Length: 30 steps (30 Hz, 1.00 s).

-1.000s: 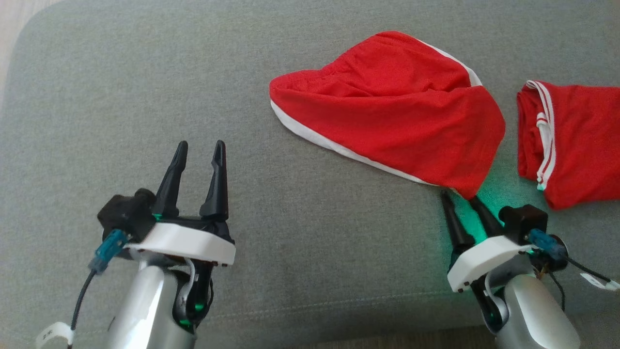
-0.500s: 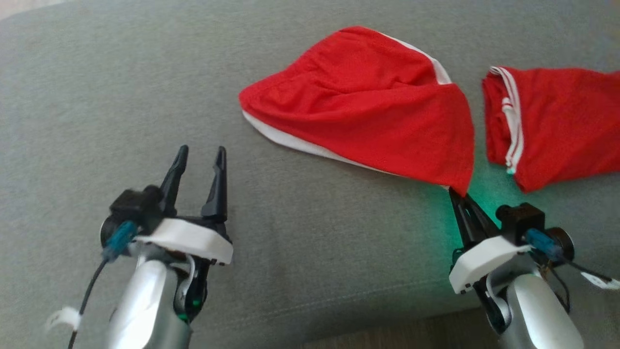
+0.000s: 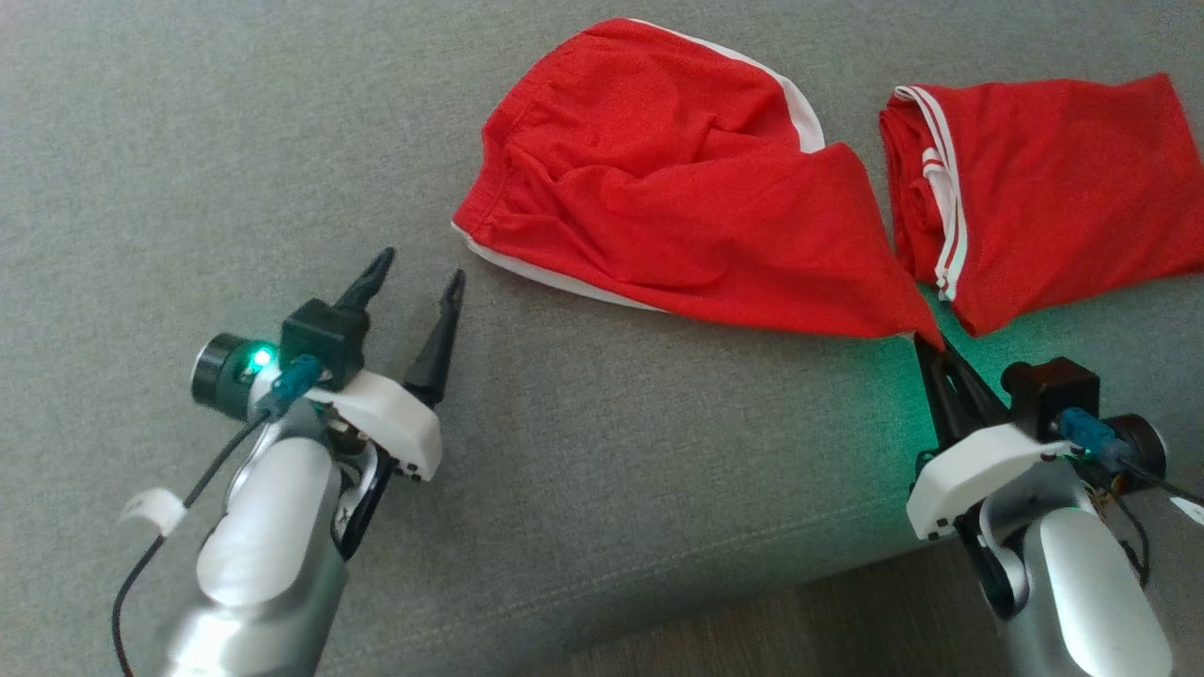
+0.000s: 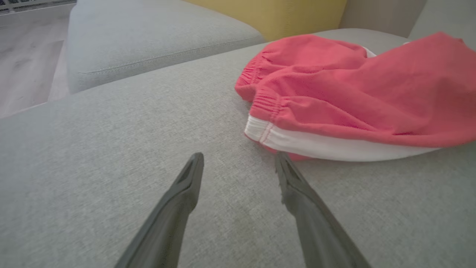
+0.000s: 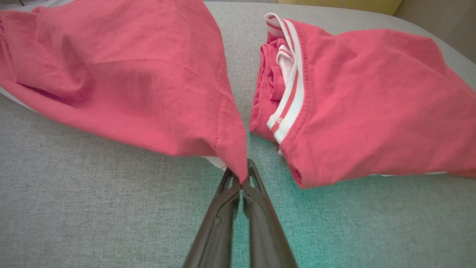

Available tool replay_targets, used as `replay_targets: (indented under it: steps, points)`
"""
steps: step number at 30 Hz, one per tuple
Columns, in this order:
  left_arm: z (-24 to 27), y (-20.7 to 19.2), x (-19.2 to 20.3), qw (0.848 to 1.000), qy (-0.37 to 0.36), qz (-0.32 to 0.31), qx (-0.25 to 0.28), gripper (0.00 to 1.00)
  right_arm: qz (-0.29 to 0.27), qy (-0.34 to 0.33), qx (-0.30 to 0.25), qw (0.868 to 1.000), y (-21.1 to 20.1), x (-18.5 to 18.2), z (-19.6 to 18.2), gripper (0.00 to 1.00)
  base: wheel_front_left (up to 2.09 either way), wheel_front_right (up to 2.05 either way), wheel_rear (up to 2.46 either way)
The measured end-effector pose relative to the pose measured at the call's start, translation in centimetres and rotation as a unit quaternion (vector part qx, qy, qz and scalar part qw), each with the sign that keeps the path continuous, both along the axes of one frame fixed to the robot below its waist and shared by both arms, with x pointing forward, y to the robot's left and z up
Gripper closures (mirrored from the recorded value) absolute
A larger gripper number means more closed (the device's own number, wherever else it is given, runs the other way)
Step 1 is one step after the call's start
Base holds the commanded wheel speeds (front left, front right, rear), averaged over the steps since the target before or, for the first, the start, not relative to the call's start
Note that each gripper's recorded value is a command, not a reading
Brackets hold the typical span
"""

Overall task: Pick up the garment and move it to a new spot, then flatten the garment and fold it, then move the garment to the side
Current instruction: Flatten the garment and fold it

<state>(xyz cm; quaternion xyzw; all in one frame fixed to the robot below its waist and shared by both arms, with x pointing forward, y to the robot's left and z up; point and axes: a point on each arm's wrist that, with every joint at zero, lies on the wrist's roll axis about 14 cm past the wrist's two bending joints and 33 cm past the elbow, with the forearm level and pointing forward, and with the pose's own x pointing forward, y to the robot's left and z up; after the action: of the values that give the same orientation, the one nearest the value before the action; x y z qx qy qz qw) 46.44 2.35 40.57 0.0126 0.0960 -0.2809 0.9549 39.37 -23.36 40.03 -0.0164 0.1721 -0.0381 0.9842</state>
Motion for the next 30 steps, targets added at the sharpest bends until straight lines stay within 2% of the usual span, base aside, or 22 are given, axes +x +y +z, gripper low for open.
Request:
replay_targets:
  steps: [6,12,17,30]
  points:
    - [0.0,-1.6,-0.5,0.999,-0.01,-0.049,0.018,0.0,-0.002,0.006,-0.001,1.0,-0.1,0.0,-0.1,1.0,0.0,0.0,0.0]
    - [0.4,-1.6,0.3,0.998,-0.021,-0.059,0.027,0.0,0.001,0.009,0.0,1.0,0.1,0.0,-0.3,1.0,0.0,0.0,0.0]
    - [-0.5,-2.2,0.6,0.994,-0.017,-0.092,0.051,0.0,0.001,0.017,0.0,1.0,0.0,-0.1,-0.8,1.0,0.0,0.0,0.0]
    - [-0.6,-3.3,2.0,0.99,-0.019,-0.131,0.057,0.0,-0.004,0.034,-0.002,0.999,-0.3,-0.4,-1.9,1.0,0.0,0.0,0.0]
